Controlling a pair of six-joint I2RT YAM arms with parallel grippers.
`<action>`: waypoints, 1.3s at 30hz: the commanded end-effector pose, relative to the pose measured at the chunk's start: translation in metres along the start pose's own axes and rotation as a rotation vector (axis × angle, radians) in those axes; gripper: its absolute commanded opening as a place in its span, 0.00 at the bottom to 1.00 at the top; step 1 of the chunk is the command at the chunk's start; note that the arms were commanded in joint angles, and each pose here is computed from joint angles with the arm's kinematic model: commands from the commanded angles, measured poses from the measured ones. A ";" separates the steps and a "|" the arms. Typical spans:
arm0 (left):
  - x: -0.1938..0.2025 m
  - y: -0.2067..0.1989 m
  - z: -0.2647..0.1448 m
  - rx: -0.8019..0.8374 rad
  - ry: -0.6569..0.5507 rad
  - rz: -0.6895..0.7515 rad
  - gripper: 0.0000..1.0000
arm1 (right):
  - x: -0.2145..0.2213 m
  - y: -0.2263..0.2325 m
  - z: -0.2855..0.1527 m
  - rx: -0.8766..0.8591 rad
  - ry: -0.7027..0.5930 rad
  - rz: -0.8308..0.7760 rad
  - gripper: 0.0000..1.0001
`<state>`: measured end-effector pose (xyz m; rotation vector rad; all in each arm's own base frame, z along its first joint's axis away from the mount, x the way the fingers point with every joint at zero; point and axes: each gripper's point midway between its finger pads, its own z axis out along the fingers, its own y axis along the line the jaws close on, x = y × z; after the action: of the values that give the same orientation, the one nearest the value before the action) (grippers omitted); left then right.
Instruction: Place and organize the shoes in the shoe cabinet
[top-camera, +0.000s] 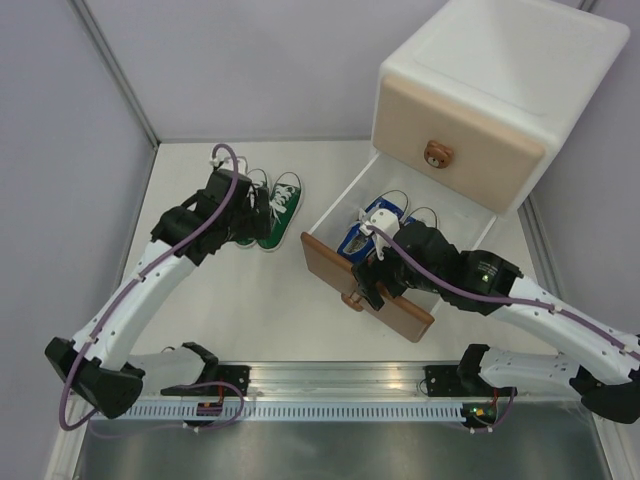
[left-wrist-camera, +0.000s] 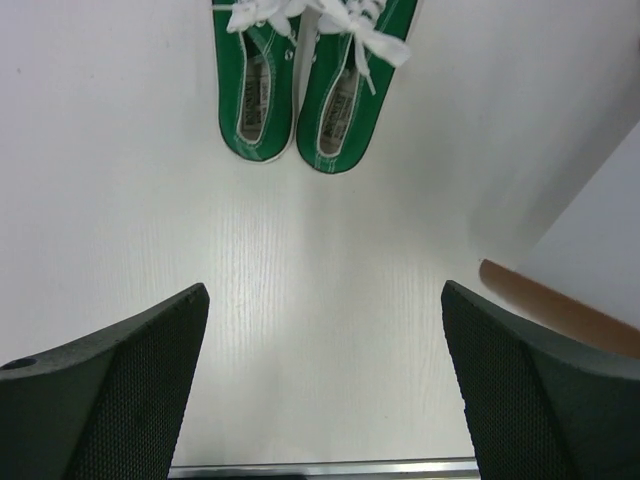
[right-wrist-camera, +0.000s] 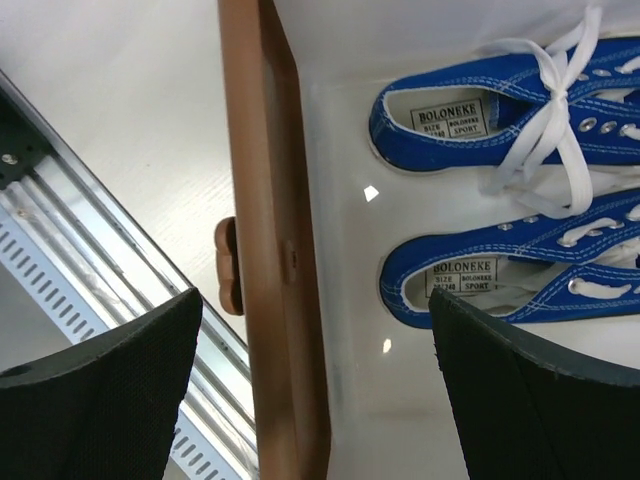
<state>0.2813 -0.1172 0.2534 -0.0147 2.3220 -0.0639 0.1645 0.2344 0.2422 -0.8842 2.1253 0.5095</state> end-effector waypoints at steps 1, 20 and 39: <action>0.004 0.014 -0.001 -0.023 -0.103 -0.079 1.00 | -0.004 -0.014 0.000 0.081 -0.011 -0.005 0.98; 0.078 0.061 0.012 -0.093 -0.201 -0.112 1.00 | -0.036 -0.092 -0.049 0.548 -0.099 0.015 0.98; 0.064 0.046 0.002 0.017 -0.265 -0.066 1.00 | -0.064 -0.029 -0.039 0.173 -0.140 -0.037 0.98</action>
<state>0.2337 -0.0668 0.1803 -0.1308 2.1231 -0.0601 0.2136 0.1928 0.3101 -0.6350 2.0067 0.1765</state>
